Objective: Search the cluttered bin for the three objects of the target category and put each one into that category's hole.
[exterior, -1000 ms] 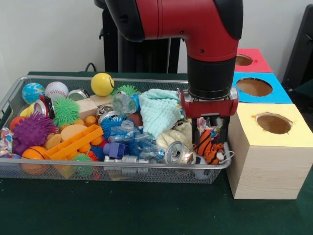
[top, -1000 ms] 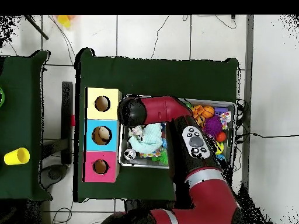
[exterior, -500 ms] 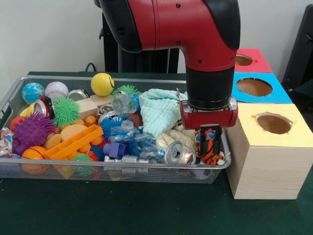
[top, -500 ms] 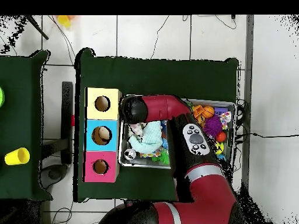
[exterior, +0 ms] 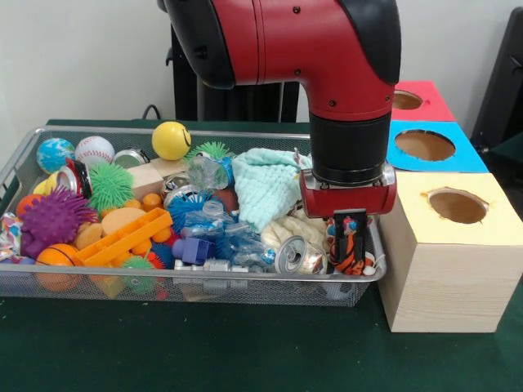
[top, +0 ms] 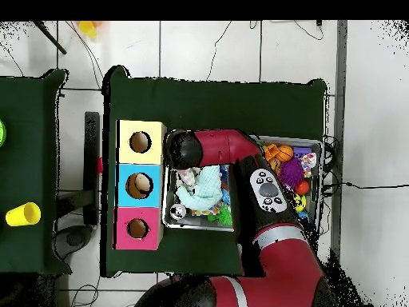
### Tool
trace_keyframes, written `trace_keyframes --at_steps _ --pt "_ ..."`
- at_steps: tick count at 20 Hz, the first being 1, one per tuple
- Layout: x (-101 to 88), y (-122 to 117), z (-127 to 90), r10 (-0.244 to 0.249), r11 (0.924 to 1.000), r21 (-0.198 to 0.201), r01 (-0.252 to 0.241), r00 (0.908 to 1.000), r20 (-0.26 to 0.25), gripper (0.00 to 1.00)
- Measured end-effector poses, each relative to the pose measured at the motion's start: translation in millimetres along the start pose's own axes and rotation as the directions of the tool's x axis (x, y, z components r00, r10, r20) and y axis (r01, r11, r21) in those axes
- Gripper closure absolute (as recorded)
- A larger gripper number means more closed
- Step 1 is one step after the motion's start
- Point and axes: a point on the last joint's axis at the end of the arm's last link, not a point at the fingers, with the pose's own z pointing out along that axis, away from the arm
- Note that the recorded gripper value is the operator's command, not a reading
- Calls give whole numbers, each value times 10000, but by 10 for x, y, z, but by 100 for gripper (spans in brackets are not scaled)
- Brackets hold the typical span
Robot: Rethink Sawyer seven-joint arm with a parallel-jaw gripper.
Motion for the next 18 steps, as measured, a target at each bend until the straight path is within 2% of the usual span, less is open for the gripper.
trace_keyframes --at_steps 5,8,10,12,15,16,18 --pt "2 13 -83 -10 10000 3 10 10000 31 100" --pt "27 46 -289 75 10000 -44 -75 10000 33 100" --pt "48 97 -528 178 9998 -93 -178 9998 35 100" --pt "58 128 -657 242 9996 -123 -242 9997 28 100" --pt "103 223 -1074 400 9991 -147 -401 9992 -92 100" --pt "113 240 -1152 423 9990 -140 -424 9990 -126 100" --pt "163 329 -1513 490 9988 -73 -492 9983 -331 100"
